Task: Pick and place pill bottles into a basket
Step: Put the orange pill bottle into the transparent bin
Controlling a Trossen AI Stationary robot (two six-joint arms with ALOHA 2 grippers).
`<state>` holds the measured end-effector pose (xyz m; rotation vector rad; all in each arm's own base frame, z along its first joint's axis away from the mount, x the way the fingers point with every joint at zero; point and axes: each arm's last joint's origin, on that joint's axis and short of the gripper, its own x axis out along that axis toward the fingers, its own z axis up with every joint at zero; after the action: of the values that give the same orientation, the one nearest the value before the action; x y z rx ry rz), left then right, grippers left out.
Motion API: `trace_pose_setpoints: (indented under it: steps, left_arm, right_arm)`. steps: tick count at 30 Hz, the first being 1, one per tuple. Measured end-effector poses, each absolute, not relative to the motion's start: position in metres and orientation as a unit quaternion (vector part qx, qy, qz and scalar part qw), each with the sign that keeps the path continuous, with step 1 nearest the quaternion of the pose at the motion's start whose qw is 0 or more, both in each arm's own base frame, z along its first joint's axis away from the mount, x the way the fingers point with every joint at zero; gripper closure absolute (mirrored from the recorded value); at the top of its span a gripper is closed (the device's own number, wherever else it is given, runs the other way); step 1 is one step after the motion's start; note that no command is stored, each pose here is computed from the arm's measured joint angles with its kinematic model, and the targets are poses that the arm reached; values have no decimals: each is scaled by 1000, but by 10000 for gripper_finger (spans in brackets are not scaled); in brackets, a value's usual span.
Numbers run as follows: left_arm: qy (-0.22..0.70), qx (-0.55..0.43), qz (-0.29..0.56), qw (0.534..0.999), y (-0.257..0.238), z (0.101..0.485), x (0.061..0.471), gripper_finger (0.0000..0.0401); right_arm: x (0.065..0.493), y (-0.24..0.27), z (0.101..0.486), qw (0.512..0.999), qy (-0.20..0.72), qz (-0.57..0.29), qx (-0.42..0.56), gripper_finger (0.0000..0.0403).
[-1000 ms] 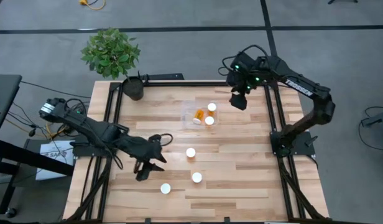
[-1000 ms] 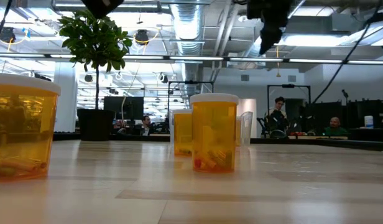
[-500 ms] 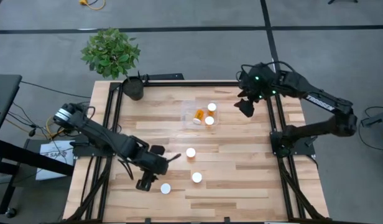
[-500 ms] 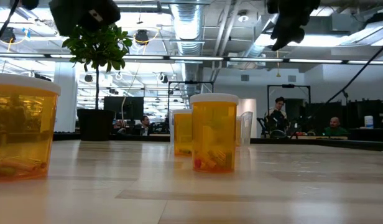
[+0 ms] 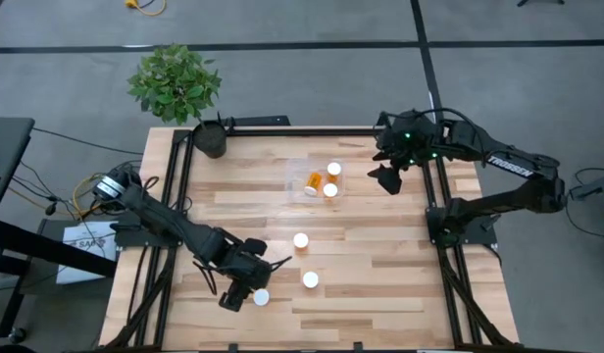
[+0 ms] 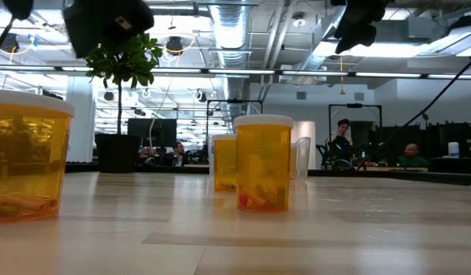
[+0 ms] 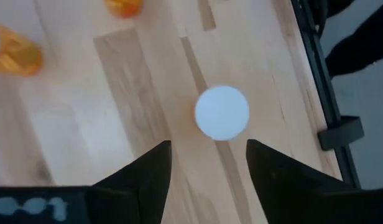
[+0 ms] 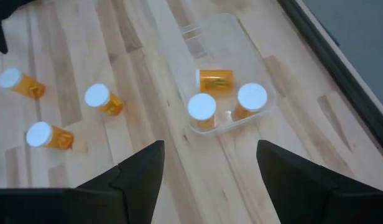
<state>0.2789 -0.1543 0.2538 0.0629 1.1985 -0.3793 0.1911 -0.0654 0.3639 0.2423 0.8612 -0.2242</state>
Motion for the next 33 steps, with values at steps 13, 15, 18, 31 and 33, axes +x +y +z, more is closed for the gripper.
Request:
trace_pose_setpoints:
  steps: [13,15,18,31,33]
  left_arm:
    - [560,130,-202,793,-173,249,282,176]
    - [553,147,-203,795,-174,249,285,176]
    - [553,166,-200,792,-174,246,286,176]
    - [573,183,-231,765,-186,229,294,176]
    - [575,184,-231,763,-187,229,292,176]
  right_arm:
    - [191,-65,363,893,419,-109,121,153]
    - [190,-65,363,892,421,-109,122,153]
    - [190,-65,363,891,423,-109,122,153]
    - [187,-64,360,882,445,-103,115,153]
    - [187,-64,360,882,445,-103,115,153]
